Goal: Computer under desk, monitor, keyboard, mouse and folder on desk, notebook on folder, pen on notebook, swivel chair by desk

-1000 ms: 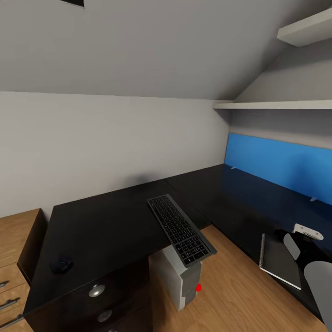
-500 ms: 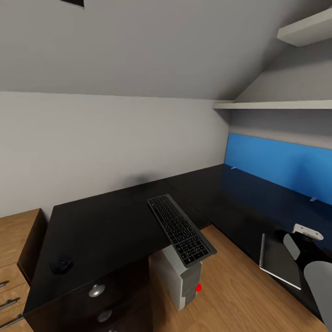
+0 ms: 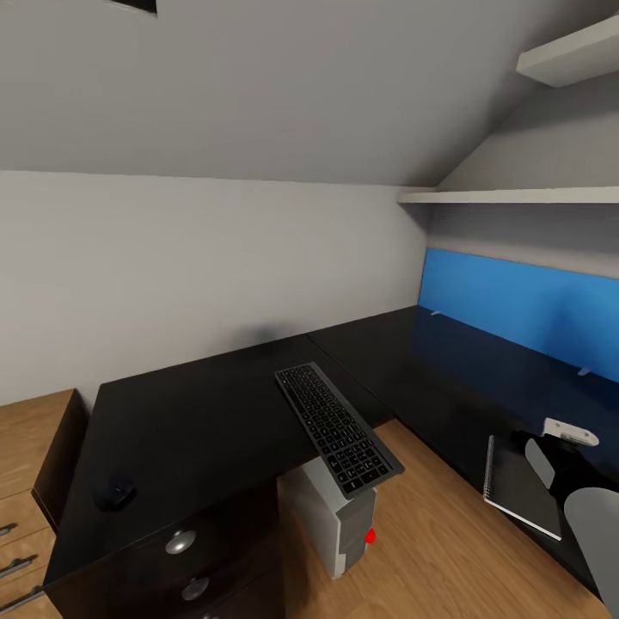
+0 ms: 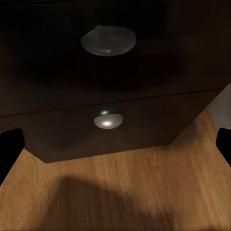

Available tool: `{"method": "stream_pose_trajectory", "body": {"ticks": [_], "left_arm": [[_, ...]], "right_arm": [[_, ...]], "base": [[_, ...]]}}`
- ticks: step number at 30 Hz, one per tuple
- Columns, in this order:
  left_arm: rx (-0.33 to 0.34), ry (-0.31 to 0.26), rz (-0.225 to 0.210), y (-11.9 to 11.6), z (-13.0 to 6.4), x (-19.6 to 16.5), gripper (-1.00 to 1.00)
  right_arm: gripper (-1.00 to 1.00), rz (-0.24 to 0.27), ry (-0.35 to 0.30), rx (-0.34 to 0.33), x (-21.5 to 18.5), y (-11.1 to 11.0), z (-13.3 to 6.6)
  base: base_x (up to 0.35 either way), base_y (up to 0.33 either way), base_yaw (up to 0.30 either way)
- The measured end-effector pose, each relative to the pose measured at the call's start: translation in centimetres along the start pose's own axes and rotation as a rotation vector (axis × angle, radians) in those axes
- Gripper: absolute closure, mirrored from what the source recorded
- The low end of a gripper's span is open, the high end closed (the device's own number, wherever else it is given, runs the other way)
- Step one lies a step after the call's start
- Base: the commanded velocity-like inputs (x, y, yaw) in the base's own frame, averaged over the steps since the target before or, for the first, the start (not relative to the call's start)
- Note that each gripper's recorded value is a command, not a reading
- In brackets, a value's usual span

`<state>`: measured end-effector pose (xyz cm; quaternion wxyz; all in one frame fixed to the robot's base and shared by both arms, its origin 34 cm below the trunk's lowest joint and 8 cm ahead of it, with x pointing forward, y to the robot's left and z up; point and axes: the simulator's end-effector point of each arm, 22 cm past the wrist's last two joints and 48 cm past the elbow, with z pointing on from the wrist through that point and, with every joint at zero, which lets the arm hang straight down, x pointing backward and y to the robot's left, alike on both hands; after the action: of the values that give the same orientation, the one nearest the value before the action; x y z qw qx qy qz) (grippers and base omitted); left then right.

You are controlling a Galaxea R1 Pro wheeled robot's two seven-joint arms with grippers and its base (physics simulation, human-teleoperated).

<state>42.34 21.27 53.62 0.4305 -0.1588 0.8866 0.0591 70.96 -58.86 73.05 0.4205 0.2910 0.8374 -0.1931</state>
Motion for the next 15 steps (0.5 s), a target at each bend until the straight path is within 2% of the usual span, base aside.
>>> {"method": "stream_pose_trajectory", "body": {"ticks": [15], "left_arm": [[0.0,0.0,0.0,0.0,0.01,0.0,-1.0]], "right_arm": [[-1.0,-0.007,-0.002,0.003,-0.04,-0.05,0.01]], "base": [[-0.008,0.0,0.0]]}}
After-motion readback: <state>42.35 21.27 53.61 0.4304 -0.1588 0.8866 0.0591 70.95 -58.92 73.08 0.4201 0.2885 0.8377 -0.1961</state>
